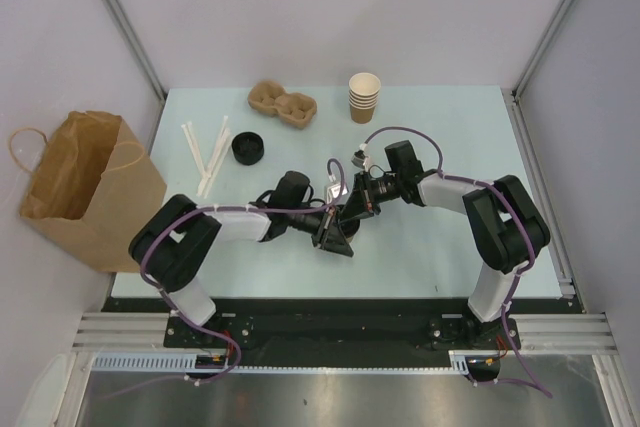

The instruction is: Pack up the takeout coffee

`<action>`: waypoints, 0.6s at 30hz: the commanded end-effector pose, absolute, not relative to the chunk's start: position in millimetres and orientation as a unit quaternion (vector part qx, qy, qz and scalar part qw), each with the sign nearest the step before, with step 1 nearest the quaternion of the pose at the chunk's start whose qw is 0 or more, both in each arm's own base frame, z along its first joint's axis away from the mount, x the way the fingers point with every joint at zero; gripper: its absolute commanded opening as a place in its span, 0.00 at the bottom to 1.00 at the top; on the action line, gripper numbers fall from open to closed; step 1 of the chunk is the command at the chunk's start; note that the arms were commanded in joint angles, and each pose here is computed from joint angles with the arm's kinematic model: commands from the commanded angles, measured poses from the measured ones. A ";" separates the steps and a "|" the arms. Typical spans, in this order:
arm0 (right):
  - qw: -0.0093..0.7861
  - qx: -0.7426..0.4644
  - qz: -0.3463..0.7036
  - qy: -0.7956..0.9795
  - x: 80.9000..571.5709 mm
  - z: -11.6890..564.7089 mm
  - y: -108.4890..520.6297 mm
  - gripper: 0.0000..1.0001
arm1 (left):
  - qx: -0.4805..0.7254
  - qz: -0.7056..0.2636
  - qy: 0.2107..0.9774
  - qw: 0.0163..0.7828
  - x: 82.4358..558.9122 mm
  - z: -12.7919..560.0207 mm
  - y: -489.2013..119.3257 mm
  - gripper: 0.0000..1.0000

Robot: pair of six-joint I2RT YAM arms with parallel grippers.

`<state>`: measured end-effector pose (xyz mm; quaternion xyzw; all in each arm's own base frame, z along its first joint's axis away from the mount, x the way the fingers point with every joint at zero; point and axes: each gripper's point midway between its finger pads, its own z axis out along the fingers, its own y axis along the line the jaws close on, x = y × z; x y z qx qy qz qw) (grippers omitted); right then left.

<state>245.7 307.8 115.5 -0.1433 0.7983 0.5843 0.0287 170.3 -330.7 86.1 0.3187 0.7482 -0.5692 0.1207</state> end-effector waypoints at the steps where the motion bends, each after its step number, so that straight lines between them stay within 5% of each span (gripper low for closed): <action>1: 0.034 -0.139 0.538 0.830 244.5 83.1 304.3 0.00 | 0.286 -0.517 0.793 0.149 200.3 59.8 -320.7 0.00; 11: 0.038 -0.140 0.539 0.830 245.6 85.7 302.9 0.00 | 0.366 -0.532 0.698 0.310 209.4 186.9 -324.2 0.00; 18: 0.032 -0.137 0.543 0.828 245.9 83.8 304.4 0.00 | 0.347 -0.524 0.699 0.341 225.5 191.5 -336.3 0.00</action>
